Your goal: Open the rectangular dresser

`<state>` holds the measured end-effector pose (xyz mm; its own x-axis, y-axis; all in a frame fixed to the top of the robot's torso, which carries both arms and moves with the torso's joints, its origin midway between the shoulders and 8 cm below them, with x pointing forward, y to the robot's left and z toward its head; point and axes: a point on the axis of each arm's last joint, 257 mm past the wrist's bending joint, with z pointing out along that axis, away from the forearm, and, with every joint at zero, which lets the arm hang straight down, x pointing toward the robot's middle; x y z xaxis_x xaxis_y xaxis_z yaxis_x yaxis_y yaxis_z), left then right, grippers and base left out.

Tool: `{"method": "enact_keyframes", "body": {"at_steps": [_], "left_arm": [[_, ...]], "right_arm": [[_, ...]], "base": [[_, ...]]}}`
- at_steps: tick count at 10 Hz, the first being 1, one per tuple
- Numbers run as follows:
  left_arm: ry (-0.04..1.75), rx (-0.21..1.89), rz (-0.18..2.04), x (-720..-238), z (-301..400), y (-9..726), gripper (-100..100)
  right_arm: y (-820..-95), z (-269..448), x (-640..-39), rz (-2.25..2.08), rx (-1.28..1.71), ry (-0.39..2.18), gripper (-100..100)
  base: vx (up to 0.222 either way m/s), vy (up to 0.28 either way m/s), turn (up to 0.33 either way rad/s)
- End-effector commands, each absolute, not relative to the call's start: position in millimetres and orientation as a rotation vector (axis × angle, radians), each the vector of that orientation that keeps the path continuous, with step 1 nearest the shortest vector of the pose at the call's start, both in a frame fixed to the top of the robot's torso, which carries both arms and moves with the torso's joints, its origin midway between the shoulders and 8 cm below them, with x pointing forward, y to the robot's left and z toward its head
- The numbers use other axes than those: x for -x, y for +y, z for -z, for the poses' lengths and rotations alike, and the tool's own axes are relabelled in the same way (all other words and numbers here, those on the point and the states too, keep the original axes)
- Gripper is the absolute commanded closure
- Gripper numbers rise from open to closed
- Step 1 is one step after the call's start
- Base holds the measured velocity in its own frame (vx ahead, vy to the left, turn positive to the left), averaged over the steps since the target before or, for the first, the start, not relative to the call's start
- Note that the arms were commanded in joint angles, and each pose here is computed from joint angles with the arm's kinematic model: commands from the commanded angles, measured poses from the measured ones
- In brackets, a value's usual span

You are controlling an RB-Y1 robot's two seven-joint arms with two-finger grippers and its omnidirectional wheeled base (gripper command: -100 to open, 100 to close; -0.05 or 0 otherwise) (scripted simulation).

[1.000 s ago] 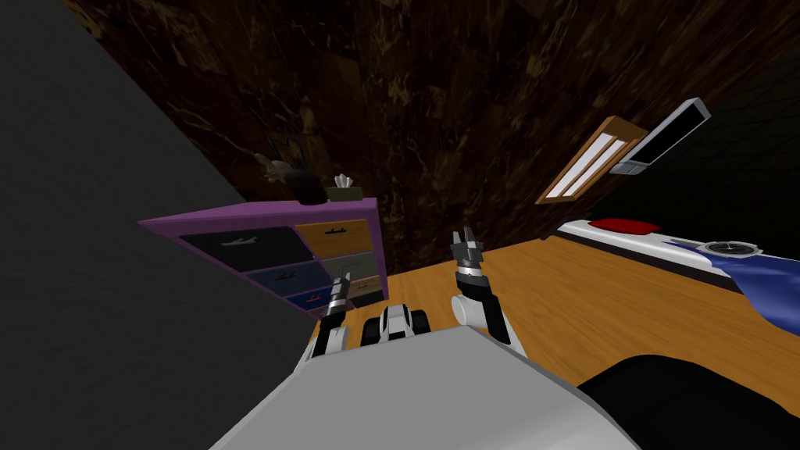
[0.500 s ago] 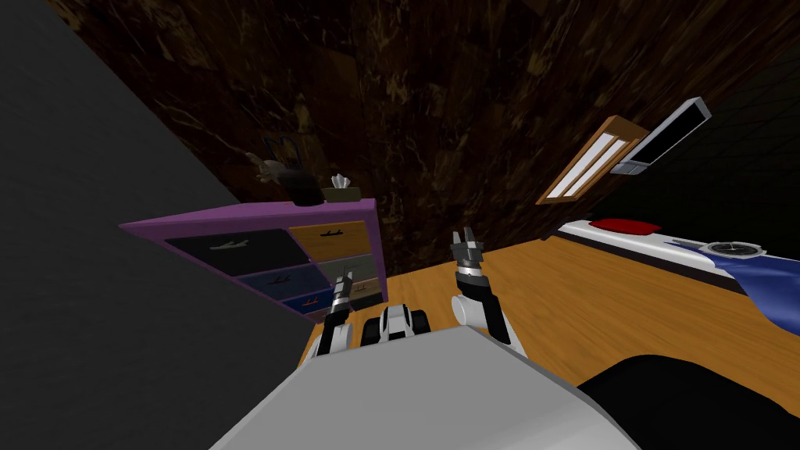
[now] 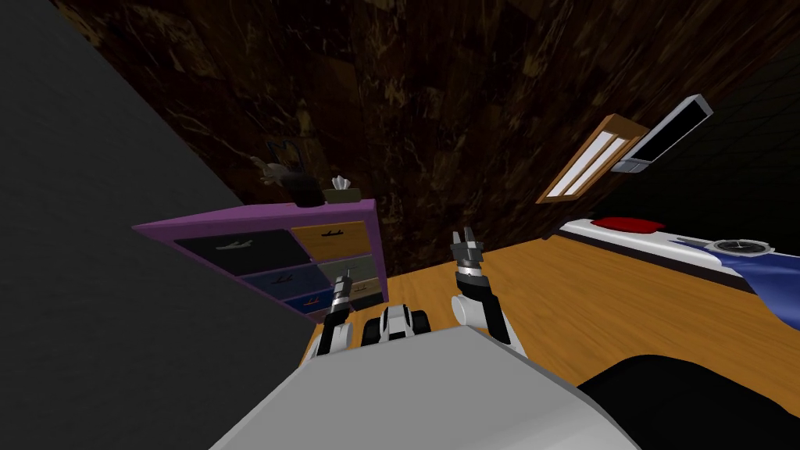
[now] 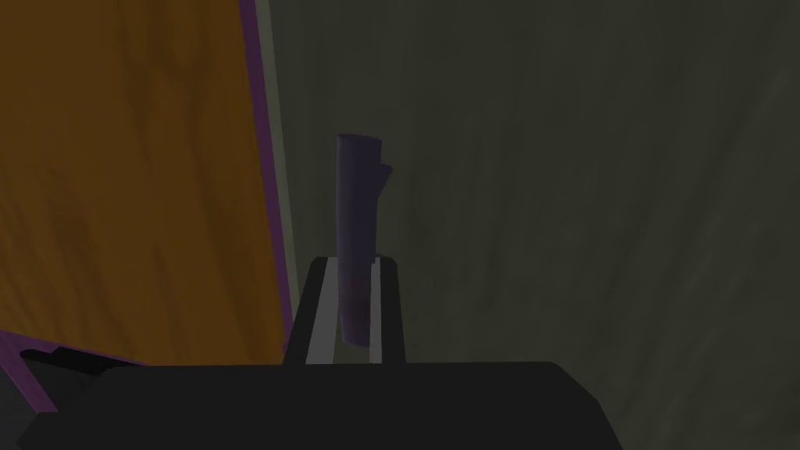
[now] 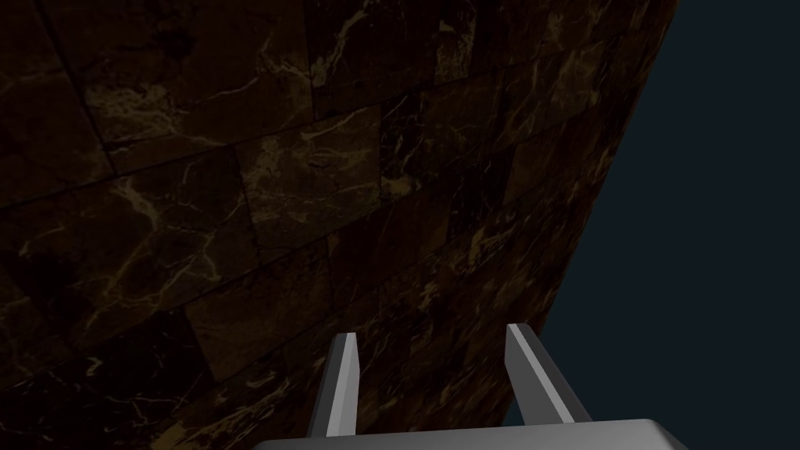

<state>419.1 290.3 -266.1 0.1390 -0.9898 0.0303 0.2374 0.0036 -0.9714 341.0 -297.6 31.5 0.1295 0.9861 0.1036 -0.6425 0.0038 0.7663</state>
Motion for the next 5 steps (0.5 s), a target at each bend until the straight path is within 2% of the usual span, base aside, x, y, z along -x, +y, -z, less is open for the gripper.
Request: {"method": "enact_keyframes", "body": {"at_steps": [1,3,5], "left_arm": [[0.939,1.121,1.215,-420.3,267.2,289.5,100],[0.950,1.134,1.212,-421.1,268.0,288.9,100],[0.948,1.126,1.217,-419.8,265.3,287.6,100]], "right_arm": [[-297.6,-31.5,-341.0,-1.383,-0.792,0.553,0],[-297.6,-31.6,-341.0,-1.384,-0.792,0.553,0],[-297.6,-31.5,-341.0,-1.383,-0.792,0.554,0]], "base": [[-0.159,-0.010,0.017],[-0.174,-0.018,0.007],[-0.106,-0.026,0.011]]}}
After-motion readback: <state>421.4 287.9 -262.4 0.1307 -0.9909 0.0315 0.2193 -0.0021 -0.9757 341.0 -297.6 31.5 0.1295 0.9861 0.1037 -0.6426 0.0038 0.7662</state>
